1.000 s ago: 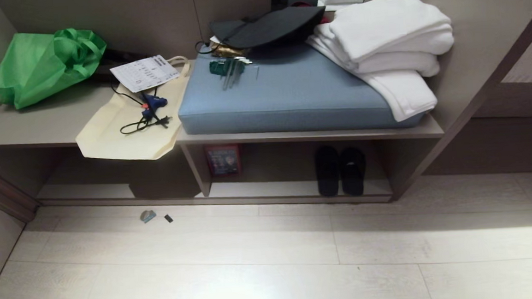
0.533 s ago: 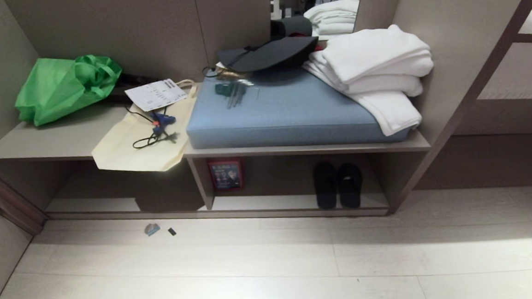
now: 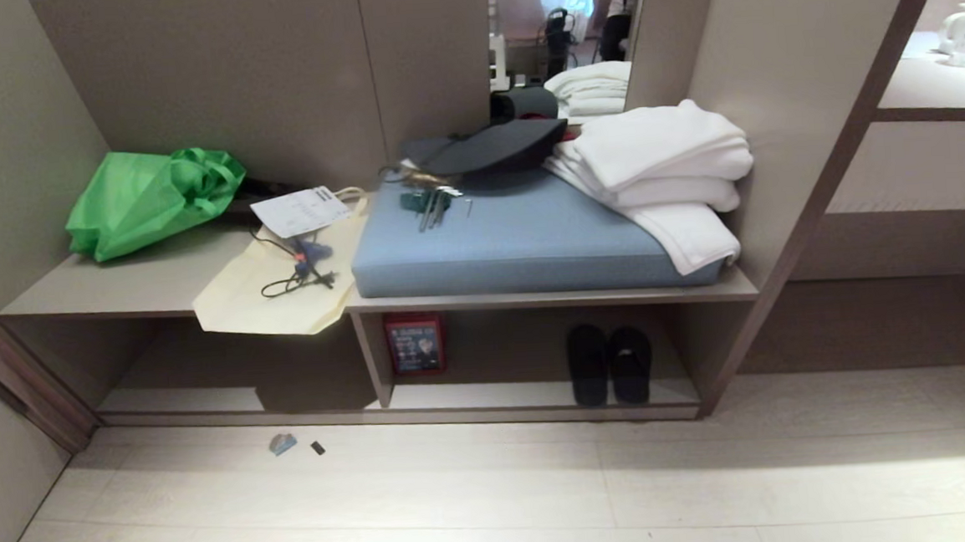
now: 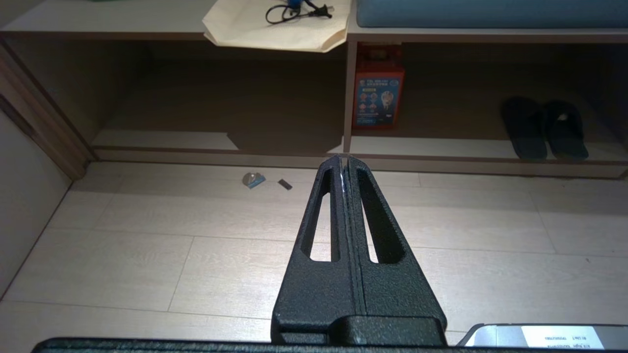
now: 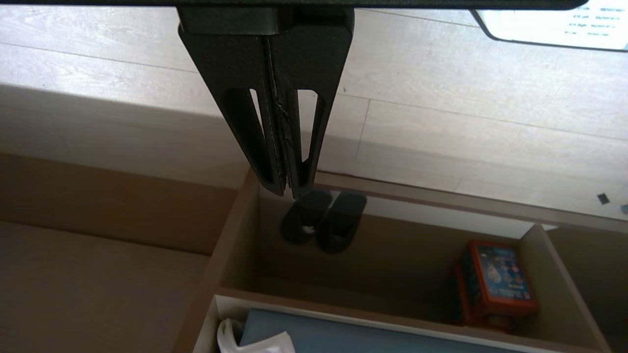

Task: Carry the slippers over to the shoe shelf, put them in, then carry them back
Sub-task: Pick up the slippers in the shoe cabinet

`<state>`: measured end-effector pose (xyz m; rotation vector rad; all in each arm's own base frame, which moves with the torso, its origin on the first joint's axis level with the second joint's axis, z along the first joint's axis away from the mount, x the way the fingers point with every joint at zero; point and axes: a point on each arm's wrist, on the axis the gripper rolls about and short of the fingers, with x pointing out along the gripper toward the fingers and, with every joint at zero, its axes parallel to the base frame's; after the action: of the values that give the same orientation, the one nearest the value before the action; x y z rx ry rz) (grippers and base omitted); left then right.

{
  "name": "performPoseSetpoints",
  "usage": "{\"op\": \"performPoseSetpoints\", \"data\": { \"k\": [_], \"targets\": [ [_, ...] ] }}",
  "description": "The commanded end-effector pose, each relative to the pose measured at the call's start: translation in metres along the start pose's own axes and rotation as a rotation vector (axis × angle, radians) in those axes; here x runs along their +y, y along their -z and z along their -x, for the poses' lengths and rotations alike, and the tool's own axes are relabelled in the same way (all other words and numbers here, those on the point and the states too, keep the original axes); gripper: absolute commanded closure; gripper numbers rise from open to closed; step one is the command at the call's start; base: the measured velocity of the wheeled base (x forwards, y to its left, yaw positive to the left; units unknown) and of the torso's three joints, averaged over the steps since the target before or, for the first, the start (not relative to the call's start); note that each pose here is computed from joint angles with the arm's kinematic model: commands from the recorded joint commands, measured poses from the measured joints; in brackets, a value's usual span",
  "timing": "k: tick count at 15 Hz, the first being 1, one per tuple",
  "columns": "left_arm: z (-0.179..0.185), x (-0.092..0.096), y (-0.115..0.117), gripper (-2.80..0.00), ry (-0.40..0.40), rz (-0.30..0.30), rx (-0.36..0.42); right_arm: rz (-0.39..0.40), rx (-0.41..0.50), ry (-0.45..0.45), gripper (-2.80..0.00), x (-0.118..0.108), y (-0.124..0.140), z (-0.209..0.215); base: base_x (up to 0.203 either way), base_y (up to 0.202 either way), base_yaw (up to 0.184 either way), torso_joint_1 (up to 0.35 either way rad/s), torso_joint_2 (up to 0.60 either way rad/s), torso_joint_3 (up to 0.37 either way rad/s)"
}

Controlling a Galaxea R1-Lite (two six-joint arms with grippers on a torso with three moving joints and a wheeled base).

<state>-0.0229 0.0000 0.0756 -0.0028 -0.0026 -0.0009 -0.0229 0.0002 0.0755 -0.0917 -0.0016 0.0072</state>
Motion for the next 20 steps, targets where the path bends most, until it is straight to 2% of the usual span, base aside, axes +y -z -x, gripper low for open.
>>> {"op": "performPoseSetpoints", "data": {
  "k": [1,8,20],
  "targets": [
    [0.0000,0.0000,0.0000,0.00,0.001,0.000,-0.001,0.000,0.001,-0.001,0.00,0.0000,0.0000,-0.0001,0.000,0.000,0.000,0.001,0.00,0.209],
    [0.0000,0.0000,0.0000,0.00,-0.001,0.000,-0.001,-0.002,0.000,0.000,0.00,0.0000,-0.0004,0.0000,0.000,0.000,0.000,0.003,0.00,0.185],
    [0.0000,0.0000,0.0000,0.00,0.001,0.000,-0.001,-0.007,0.000,0.000,0.00,0.0000,-0.0002,-0.0001,0.000,0.000,0.000,0.001,0.00,0.007]
  ]
}}
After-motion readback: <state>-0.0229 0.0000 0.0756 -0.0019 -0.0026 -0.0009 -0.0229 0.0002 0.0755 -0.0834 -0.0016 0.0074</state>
